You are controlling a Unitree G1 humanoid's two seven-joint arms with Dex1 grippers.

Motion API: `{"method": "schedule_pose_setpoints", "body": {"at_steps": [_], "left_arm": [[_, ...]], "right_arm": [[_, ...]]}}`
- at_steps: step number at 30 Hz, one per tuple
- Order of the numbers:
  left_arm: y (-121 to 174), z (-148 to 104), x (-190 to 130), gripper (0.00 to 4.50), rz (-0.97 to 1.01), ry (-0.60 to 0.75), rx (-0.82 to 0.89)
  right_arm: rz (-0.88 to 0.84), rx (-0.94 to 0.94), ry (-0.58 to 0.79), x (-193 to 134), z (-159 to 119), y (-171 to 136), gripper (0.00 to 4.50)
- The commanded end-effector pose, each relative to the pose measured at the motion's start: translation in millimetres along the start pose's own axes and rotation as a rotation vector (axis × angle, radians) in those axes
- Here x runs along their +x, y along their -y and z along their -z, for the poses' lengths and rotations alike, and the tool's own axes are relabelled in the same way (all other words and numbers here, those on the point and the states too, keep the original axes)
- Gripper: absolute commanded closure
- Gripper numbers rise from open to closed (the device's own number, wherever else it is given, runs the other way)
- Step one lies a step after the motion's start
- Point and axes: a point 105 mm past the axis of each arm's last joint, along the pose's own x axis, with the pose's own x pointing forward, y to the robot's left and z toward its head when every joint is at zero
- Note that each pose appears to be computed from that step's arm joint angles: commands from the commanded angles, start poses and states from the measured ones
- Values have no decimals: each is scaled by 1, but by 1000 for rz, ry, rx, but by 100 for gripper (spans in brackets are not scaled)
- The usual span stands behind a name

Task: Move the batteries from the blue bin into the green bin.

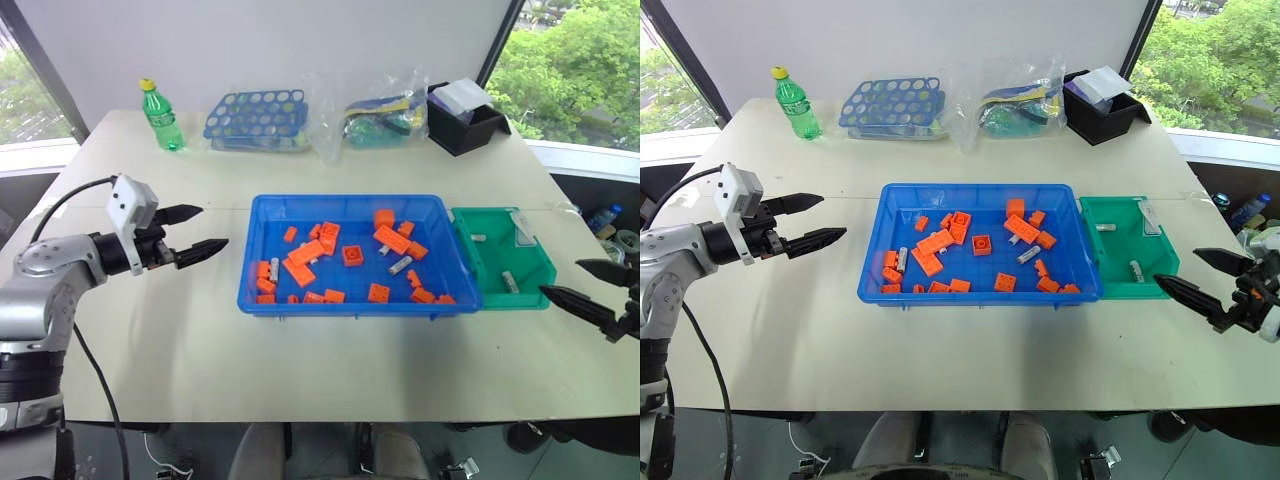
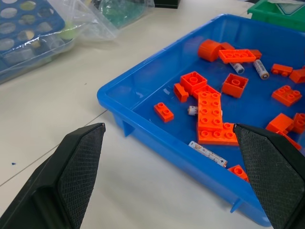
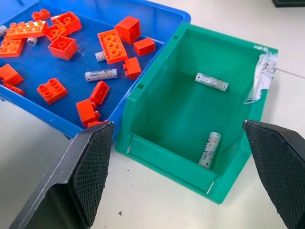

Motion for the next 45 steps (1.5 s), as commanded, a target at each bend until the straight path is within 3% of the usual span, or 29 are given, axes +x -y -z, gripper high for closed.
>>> {"method": "schedule_pose_setpoints", "body": {"at_steps": [1,6,12,18,23,29,36,45], "left_arm": [[-6,-15,-3,0,-49,34,108],[-14,-17,-3,0,-92,43,64],[0,-19,0,0,-23,56,46],[15,-17,0,0,35,39,31],[25,-17,-1,0,109,11,26],[36,-23,-3,0,182,-22,58],[45,-27,-9,0,176,-29,85],[60,-33,-13,0,146,-2,86]], "right_arm": [[19,-25,22,0,-5,2,5],[30,-24,27,1,-5,4,5],[14,11,23,4,-7,7,5],[-37,-70,48,24,-34,-3,5],[-224,-133,129,71,-68,-48,5],[-538,-255,133,142,-90,-109,5],[-759,-434,33,232,-87,-162,5],[-865,-555,-1,277,-75,-204,5]]}}
